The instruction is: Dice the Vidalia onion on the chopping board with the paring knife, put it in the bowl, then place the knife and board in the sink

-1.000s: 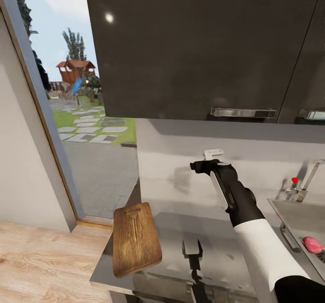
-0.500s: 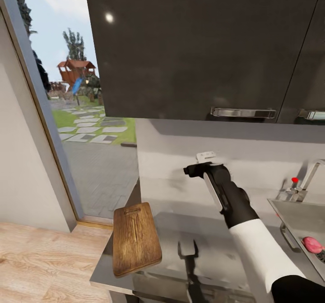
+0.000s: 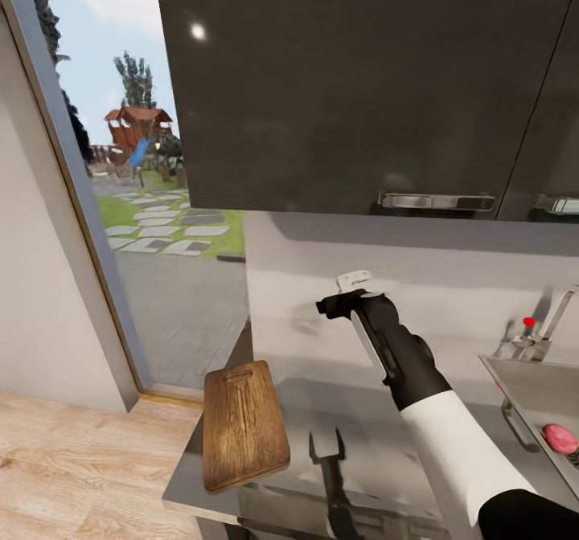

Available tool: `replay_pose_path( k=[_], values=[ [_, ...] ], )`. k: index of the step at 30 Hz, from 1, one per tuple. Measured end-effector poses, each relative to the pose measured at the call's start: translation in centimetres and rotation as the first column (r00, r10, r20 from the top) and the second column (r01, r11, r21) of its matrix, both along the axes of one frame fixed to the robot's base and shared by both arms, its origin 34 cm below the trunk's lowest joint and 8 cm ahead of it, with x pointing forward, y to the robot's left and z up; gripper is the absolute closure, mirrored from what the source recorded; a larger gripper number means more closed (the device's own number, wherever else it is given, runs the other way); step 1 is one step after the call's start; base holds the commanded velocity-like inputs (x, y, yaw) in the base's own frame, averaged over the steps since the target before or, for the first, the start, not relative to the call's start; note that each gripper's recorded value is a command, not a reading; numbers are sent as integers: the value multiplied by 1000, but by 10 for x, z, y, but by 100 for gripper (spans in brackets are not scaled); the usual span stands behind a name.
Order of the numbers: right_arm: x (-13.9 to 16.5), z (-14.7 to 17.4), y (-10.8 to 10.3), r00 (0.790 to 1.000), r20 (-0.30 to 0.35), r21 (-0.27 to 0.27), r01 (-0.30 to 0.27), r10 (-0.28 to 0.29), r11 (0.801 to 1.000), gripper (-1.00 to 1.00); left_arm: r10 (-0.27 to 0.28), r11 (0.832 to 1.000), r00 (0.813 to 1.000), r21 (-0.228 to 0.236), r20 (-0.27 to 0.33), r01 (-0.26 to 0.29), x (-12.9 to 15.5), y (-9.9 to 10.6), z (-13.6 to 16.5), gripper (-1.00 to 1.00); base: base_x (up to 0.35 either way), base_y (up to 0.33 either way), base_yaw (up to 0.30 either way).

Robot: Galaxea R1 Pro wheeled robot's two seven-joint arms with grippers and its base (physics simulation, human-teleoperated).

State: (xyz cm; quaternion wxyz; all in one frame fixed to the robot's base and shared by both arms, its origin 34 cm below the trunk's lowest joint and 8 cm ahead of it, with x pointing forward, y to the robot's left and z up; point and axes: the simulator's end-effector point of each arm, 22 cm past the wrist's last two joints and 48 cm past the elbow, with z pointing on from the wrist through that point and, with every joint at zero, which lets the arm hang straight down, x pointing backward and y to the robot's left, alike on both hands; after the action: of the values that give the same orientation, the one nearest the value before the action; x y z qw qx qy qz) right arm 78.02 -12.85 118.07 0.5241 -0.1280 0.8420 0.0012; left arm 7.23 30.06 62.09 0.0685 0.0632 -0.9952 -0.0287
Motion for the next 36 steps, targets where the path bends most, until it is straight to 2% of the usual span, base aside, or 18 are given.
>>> replay_pose_path(
  k=[36],
  values=[
    [0, 0, 3, 1000, 0, 3, -4, 4, 1000, -100, 0, 1000, 1000, -2, 1, 0, 0, -1, 0, -100, 0, 0, 263]
  ],
)
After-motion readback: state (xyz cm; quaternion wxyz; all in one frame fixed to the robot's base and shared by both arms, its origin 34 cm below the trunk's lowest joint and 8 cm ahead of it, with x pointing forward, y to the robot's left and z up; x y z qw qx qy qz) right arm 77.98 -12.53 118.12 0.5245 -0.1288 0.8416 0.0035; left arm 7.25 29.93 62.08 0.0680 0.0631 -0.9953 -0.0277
